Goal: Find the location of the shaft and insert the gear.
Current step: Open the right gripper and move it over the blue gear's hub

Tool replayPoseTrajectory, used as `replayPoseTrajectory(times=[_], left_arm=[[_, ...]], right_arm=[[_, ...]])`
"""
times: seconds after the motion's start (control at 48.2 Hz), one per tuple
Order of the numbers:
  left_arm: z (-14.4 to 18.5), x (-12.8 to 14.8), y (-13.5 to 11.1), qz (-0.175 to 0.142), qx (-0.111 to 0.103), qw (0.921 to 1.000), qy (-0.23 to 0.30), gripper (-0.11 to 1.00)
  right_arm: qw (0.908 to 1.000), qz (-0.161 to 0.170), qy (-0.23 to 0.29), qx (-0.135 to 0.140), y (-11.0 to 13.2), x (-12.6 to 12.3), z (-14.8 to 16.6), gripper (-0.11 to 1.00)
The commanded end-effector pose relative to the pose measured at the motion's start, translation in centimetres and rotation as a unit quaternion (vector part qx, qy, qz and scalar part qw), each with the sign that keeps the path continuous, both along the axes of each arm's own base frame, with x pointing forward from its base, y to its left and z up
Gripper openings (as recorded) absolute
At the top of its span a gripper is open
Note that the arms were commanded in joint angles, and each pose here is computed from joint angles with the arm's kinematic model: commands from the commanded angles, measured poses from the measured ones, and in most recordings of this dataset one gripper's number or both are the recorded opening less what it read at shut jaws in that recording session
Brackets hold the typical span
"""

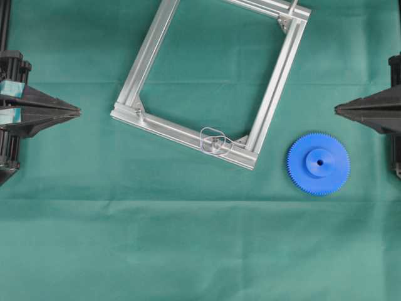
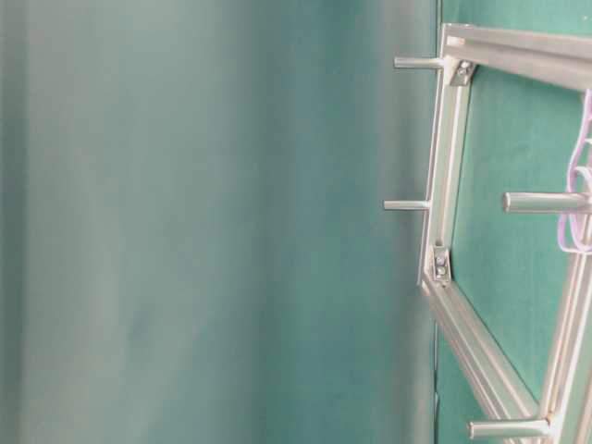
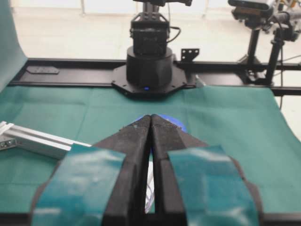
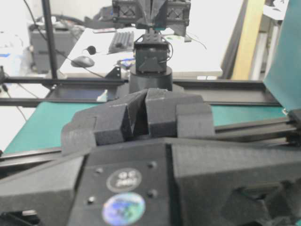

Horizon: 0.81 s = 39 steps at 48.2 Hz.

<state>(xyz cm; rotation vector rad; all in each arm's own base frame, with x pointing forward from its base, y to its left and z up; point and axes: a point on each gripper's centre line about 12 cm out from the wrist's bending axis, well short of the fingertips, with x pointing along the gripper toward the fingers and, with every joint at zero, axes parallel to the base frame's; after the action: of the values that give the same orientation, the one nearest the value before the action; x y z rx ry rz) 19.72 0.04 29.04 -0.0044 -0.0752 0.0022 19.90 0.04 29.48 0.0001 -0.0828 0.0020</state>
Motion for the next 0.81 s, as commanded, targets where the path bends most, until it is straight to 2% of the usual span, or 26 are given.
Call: replayPoseTrajectory(times=[0.0, 0.062, 0.208, 0.478, 0.54, 0.644, 0.789], left_arm=[[1.0, 0.3, 0.1, 0.002, -0.002, 1.0, 0.002, 0.01], [0.9, 0.3, 0.1, 0.002, -0.004, 0.9999, 0.009, 0.04], [0.8, 0.3, 0.1, 0.002, -0.005, 0.9999, 0.016, -0.01], [0.7, 0.2, 0.1, 0.002, -0.004, 0.9998, 0.021, -0.01], [0.7, 0.2, 0.1, 0.002, -0.004, 0.9998, 0.021, -0.01], [0.8, 0.2, 0.1, 0.002, -0.004, 0.9998, 0.019, -0.01], [0.9, 0.2, 0.1, 0.002, -0.005, 0.9998, 0.018, -0.01]], right_arm=[[1.0, -0.004, 0.0, 0.003, -0.2, 0.2, 0.2, 0.0], [0.9998, -0.003, 0.021, 0.002, -0.1, 0.3, 0.0, 0.01], [0.9965, -0.004, 0.083, 0.006, -0.2, 0.5, -0.5, 0.0], [0.9927, -0.004, 0.119, 0.022, -0.1, 0.5, -0.6, 0.01], [0.9919, -0.004, 0.125, 0.024, -0.1, 0.5, -0.5, 0.04], [0.9899, -0.005, 0.139, 0.028, -0.1, 0.5, -0.6, 0.25], [0.9868, -0.006, 0.159, 0.031, -0.2, 0.4, -0.9, 0.7]])
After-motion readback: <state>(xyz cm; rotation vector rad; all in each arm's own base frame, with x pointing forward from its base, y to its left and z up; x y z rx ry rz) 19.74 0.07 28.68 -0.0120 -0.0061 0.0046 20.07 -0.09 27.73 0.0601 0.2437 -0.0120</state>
